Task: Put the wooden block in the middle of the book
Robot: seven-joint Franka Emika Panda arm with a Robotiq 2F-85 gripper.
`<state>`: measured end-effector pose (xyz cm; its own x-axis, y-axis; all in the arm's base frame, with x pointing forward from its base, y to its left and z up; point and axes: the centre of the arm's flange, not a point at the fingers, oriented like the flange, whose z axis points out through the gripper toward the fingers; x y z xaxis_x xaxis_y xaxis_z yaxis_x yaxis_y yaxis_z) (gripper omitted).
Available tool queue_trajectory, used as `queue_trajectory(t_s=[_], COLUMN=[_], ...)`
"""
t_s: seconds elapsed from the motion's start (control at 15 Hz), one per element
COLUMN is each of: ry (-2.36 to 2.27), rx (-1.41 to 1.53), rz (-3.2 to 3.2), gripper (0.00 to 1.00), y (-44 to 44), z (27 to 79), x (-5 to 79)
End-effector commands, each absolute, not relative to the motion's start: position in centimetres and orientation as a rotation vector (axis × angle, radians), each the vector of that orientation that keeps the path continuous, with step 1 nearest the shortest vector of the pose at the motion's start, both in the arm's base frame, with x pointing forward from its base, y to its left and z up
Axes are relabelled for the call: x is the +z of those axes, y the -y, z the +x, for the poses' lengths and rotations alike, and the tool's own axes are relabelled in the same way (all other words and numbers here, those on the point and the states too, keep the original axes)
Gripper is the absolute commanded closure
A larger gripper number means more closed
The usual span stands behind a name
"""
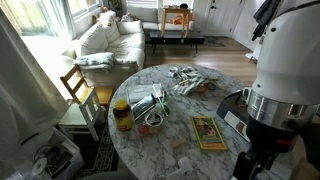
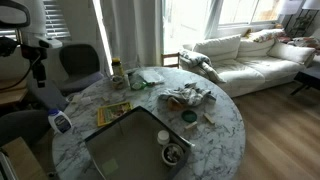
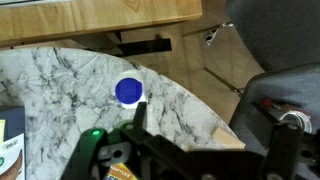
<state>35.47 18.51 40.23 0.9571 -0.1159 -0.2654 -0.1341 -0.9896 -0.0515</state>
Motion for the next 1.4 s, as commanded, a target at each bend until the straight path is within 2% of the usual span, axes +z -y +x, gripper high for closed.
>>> queue_trajectory(t_s=[0.0,0.6,1.27,1.33], ry=[-0.194,-0.194,-0.278,-0.241], rx=[0.406,0.406,0.274,0.300], rz=[-3.039,-3.039,-3.121,-3.103], gripper=[0.00,0.00,0.00,0.00], y=[-18.5,-18.5,-15.9,-16.0], z=[35.5,35.5,44.0,42.0], x=[40.2,40.2,31.3,32.6])
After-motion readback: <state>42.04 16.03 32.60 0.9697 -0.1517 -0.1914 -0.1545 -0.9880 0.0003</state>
